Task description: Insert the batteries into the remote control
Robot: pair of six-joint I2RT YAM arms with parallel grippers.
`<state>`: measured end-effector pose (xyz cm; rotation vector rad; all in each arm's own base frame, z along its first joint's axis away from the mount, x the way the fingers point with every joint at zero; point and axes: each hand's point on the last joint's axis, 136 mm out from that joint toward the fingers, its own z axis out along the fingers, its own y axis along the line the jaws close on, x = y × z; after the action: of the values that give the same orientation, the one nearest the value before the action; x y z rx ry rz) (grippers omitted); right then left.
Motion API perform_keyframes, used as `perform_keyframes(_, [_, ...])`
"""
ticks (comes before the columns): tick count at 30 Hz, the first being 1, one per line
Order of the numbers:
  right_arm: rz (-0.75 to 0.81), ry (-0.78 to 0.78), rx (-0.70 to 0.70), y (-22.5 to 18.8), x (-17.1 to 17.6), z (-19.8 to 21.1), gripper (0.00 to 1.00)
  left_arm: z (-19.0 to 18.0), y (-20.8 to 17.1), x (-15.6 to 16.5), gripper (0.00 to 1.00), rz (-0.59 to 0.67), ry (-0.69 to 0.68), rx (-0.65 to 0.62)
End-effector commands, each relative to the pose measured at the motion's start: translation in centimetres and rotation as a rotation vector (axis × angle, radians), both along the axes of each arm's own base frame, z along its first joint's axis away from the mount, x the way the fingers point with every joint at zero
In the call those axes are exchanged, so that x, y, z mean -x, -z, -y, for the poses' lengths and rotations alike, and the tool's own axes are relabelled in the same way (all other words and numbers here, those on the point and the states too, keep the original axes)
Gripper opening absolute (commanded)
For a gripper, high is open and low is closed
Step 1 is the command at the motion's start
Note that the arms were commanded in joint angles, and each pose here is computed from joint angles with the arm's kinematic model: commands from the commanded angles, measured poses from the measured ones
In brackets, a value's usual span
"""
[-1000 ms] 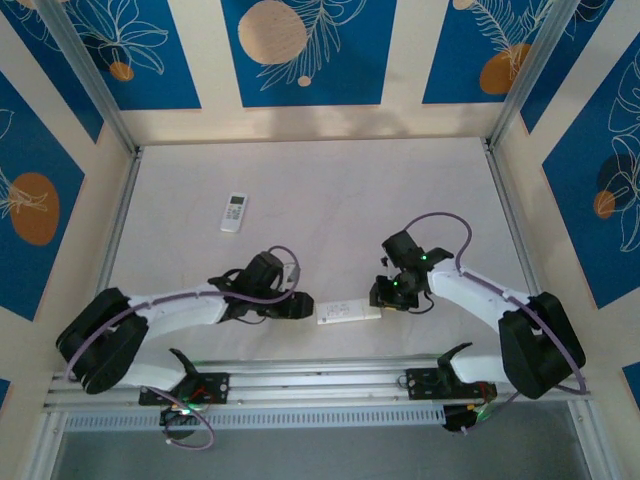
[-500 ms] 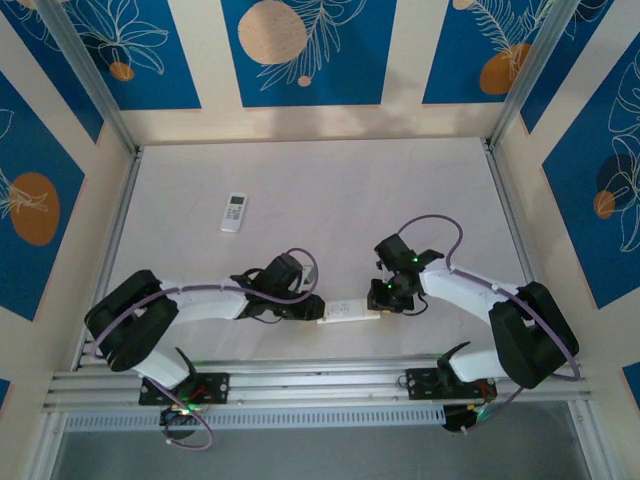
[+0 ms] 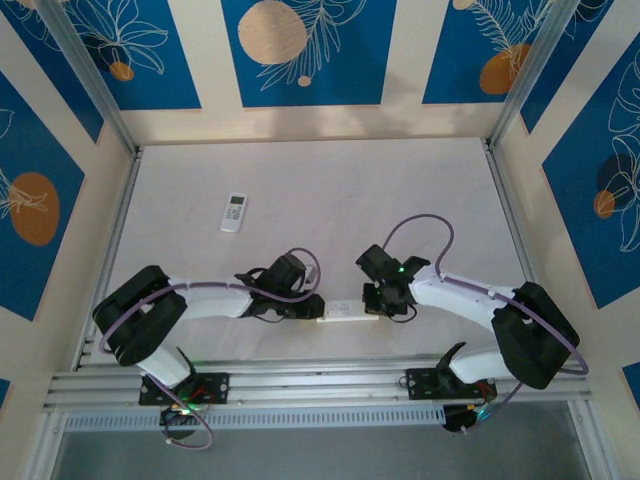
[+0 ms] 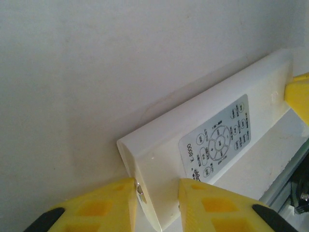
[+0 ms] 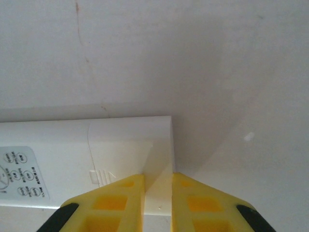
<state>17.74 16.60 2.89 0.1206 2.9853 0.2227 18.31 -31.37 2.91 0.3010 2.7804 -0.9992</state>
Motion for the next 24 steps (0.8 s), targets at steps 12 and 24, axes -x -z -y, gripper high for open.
perform_keyframes(12, [0.500, -0.659, -0.179, -12.9, -3.8, -6.4, 0.82, -10.6, -8.7, -9.0, 0.83, 0.325, -0.354, -0.027])
perform_keyframes(24, [0.101, -1.338, 0.164, -2.1, 0.1, -5.9, 0.87, -14.2, -11.0, -7.6, 0.88, 0.305, -0.431, 0.113])
